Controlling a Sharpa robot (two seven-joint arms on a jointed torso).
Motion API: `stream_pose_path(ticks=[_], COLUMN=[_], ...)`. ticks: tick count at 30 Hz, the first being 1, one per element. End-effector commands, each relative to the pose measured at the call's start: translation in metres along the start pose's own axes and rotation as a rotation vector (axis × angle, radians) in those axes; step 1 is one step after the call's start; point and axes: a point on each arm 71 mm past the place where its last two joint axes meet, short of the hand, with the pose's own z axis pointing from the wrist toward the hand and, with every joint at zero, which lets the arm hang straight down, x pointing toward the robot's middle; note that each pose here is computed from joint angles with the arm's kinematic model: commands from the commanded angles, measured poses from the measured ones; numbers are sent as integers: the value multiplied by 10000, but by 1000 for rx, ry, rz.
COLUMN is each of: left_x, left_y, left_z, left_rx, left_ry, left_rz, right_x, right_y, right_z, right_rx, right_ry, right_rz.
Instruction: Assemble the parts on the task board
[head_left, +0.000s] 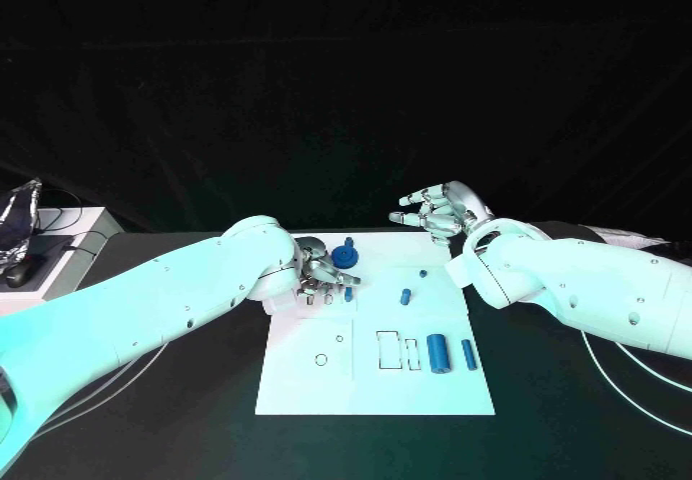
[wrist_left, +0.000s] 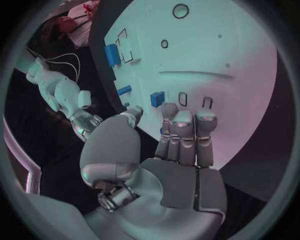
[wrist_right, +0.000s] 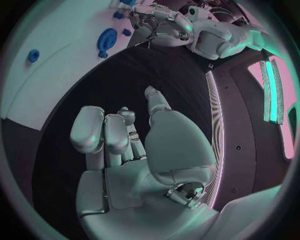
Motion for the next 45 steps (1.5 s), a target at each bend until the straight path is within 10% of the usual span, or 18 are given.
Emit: stream_pose_path(ticks=[1,45], left_x=[33,138], left_y=[-36,-8], left_z=[16,111], left_rx=[-5,9], left_ry=[33,95], left_rz=[22,-22], right_x=[26,73], right_y=[6,-3], right_z=[8,36], right_rx=[-1,15], right_ry=[29,60], right_rz=[-13,-20])
